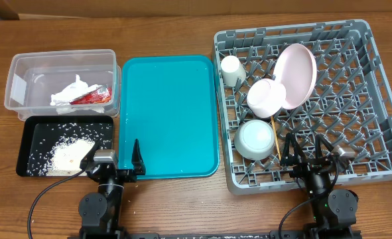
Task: Sort waste into correct bins and load items into the dishwasher
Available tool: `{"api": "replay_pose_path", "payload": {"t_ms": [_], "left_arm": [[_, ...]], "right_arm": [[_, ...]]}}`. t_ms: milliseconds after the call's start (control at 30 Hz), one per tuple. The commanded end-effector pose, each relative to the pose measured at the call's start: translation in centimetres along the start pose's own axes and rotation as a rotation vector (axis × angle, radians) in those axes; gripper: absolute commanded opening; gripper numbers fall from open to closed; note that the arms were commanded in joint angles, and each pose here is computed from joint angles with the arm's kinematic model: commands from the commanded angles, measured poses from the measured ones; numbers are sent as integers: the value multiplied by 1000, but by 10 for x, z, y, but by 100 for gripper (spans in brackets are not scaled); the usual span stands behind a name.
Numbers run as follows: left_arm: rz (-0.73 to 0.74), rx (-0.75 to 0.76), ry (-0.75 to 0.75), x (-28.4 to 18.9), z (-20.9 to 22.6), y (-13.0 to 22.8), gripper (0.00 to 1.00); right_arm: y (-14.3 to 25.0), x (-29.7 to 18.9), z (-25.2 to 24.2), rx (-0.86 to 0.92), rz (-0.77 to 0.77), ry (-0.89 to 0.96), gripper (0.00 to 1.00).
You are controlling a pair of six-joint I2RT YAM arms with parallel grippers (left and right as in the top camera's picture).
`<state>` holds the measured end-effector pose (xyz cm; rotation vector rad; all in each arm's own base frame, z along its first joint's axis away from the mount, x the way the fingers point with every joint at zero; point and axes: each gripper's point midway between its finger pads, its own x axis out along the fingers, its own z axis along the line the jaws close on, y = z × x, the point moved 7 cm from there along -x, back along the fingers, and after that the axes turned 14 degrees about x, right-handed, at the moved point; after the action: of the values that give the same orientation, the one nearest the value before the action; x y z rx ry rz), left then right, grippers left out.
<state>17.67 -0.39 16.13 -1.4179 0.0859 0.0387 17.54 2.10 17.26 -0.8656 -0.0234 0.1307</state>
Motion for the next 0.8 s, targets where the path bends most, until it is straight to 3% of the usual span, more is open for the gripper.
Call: {"api": "replay_pose_path", "payload": {"t_ms": [0,433,767], "left_arm": [[-3,29,-21,0,3,0,100],[-3,29,-21,0,3,0,100],[-3,29,-21,0,3,0,100]], "right_arm": [[1,0,-2,-6,-5,2,100],[0,0,-2,-8,-11,-1,100],[1,0,0,-422,0,-24,100]]}}
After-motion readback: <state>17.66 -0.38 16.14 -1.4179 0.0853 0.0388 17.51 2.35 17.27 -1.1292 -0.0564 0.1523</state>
